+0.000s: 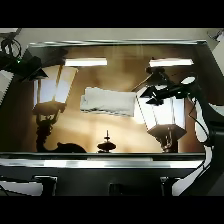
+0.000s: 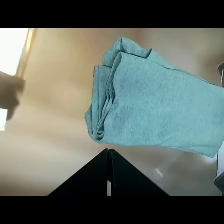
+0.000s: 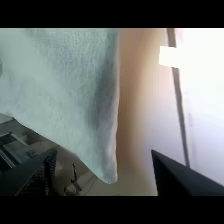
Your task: Fold the clothes and pants, and hang the long-sleeved shirts on hangers.
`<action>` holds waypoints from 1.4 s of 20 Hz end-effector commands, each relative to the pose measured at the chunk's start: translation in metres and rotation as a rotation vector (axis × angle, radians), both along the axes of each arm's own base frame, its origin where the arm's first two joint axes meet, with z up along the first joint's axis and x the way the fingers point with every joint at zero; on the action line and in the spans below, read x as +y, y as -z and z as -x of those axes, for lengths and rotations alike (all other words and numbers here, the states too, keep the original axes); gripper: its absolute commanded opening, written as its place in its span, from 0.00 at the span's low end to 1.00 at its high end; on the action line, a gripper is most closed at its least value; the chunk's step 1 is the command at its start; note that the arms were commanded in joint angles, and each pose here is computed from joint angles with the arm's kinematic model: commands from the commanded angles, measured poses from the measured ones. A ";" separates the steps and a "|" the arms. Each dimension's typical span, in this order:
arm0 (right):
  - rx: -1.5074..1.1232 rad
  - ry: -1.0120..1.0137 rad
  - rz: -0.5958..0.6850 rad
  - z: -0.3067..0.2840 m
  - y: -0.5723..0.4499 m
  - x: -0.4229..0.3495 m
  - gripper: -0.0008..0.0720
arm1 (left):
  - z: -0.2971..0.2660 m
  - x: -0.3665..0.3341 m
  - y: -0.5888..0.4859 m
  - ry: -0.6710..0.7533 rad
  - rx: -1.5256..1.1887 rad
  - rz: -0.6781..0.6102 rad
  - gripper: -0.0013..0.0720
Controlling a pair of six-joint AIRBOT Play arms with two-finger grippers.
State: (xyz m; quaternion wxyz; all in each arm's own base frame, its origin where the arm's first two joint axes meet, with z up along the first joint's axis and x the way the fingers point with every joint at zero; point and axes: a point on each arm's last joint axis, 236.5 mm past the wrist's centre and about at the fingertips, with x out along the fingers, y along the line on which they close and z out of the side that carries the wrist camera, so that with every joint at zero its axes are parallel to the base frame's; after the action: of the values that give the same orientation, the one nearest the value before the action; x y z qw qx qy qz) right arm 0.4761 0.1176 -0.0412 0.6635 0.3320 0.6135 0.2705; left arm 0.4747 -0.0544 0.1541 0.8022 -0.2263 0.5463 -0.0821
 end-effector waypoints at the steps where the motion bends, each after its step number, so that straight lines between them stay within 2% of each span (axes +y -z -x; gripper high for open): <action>1: 0.034 -0.040 -0.039 0.007 0.019 0.015 0.93 | 0.000 0.000 0.001 0.000 0.001 0.000 0.04; 10: -0.049 -0.049 0.009 -0.008 0.033 0.074 0.92 | -0.001 0.000 0.008 0.016 0.011 -0.006 0.04; 12: -0.018 -0.077 0.005 0.001 0.043 0.087 0.89 | -0.001 0.000 0.008 0.016 0.011 -0.006 0.04; 14: -0.003 -0.098 0.004 0.007 0.049 0.099 0.80 | -0.001 0.000 0.008 0.016 0.011 -0.006 0.04; 15: -0.009 -0.106 0.009 0.008 0.050 0.105 0.79 | -0.001 0.000 0.008 0.018 0.010 -0.007 0.04; 16: -0.020 -0.108 0.014 0.007 0.051 0.110 0.75 | -0.001 0.000 0.008 0.018 0.010 -0.007 0.04; 17: -0.028 -0.102 0.013 0.005 0.050 0.112 0.58 | -0.001 0.000 0.008 0.018 0.011 -0.007 0.04; 18: -0.032 -0.087 -0.005 0.002 0.046 0.115 0.26 | -0.001 0.000 0.008 0.018 0.010 -0.007 0.04; 19: -0.047 -0.076 -0.029 -0.003 0.039 0.115 0.07 | -0.001 0.000 0.008 0.018 0.010 -0.007 0.04; 23: -0.194 0.048 -0.025 -0.042 -0.006 0.097 0.06 | -0.001 0.000 0.008 0.022 0.009 -0.008 0.04; 28: -0.357 0.312 0.002 -0.113 -0.078 0.025 0.06 | -0.001 0.000 0.008 0.025 0.008 -0.009 0.04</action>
State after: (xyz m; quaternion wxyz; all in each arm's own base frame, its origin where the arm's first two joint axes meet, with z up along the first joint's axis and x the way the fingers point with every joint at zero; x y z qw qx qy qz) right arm 0.5518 0.1825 -0.0017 0.7579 0.3435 0.4885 0.2624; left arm 0.4759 -0.0543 0.1462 0.8001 -0.2166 0.5524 -0.0881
